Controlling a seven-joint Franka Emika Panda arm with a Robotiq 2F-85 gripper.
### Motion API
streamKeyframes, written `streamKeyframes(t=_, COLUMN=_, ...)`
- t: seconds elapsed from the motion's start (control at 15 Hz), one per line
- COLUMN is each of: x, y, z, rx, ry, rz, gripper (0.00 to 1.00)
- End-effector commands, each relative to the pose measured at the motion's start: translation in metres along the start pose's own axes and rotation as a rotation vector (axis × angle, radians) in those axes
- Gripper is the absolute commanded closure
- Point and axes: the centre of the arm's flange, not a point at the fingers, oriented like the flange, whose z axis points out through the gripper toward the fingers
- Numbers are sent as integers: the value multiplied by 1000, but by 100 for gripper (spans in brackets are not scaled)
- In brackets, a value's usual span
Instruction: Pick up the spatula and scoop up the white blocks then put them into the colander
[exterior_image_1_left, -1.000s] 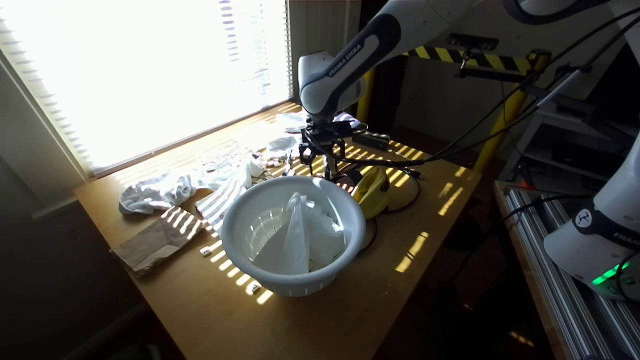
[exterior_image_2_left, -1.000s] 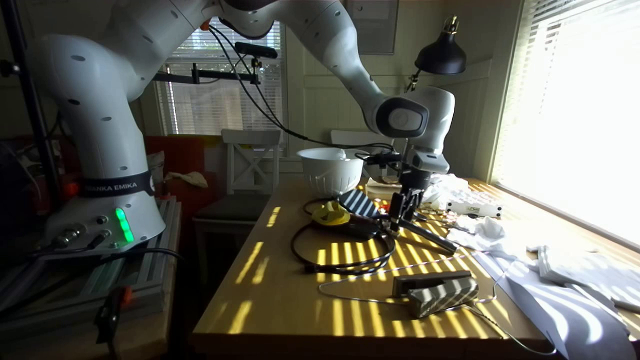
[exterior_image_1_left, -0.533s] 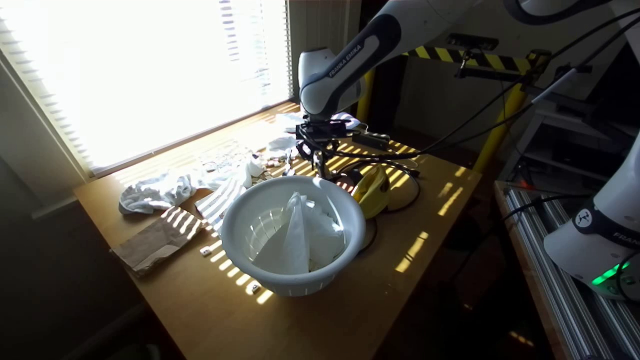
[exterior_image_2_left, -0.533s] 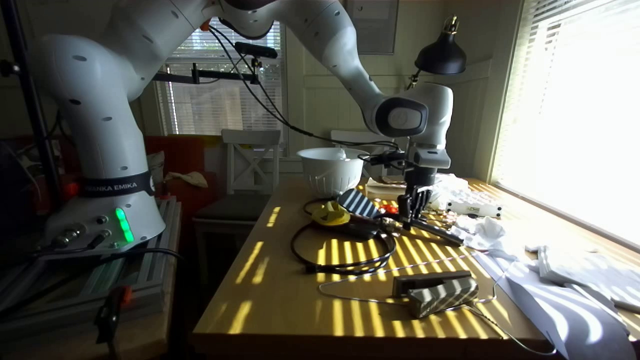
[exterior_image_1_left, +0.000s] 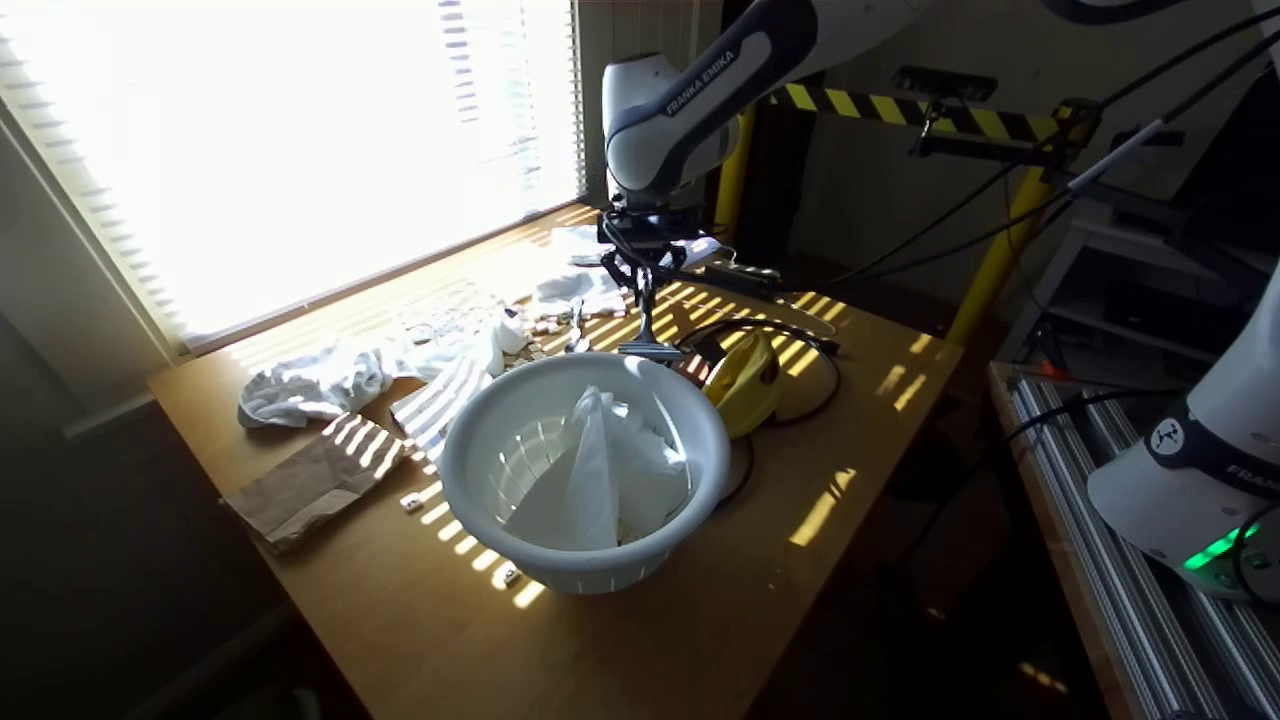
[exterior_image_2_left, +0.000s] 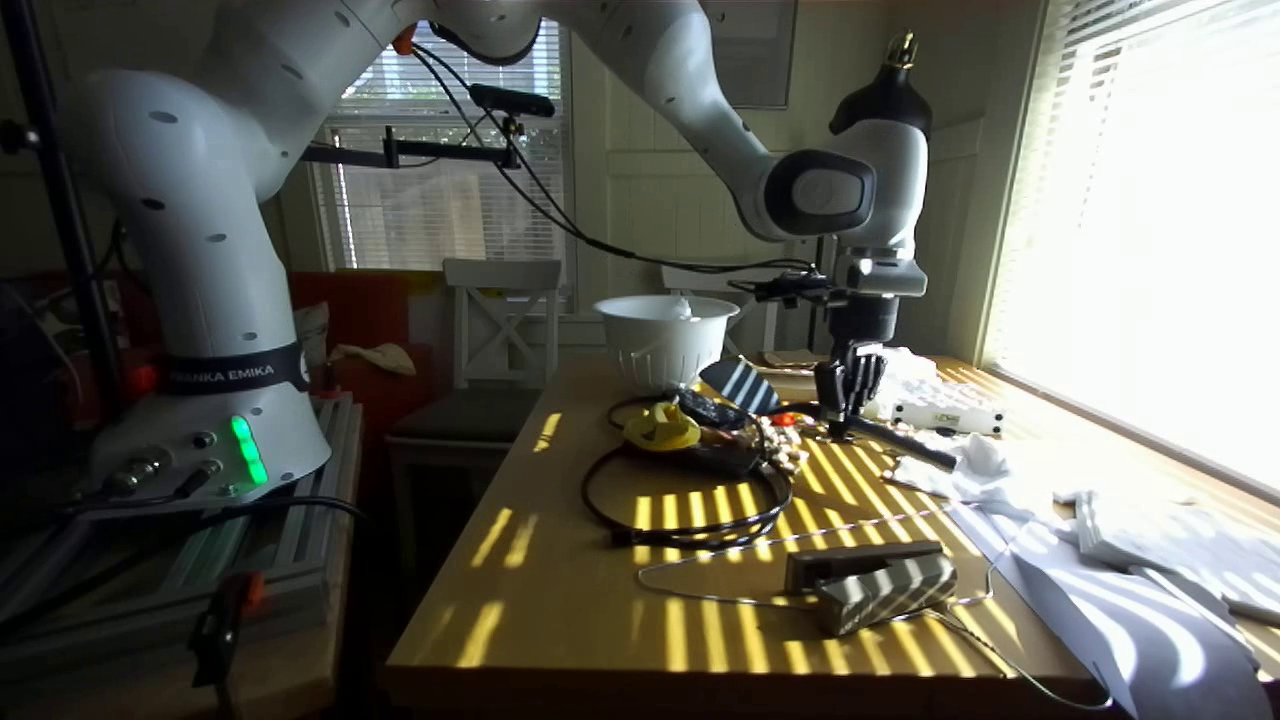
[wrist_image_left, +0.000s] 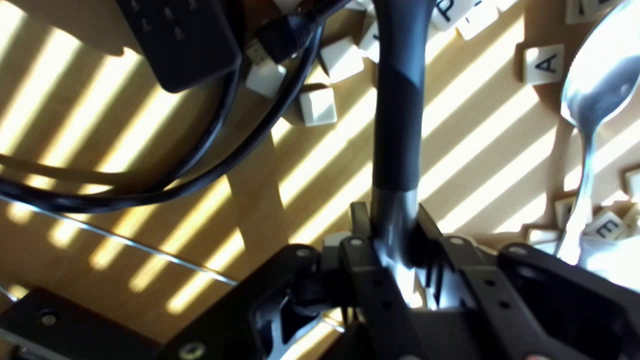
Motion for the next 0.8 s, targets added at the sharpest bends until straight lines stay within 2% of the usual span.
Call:
streamKeyframes(t=0.0, x=51, y=24, z=-53, rx=-37, ry=186, rz=76, gripper=94)
streamKeyframes(t=0.13, x=69, y=37, z=-65, rx=-70, ry=294, rz=99, gripper=94)
streamKeyframes(t=0.27, x=73, y=42, z=-59, rx=-98, ry=396, rz=129, gripper=94)
streamKeyframes(t=0.73, x=53, y=24, z=-13, rx=-101, ry=713, rz=253, gripper=94)
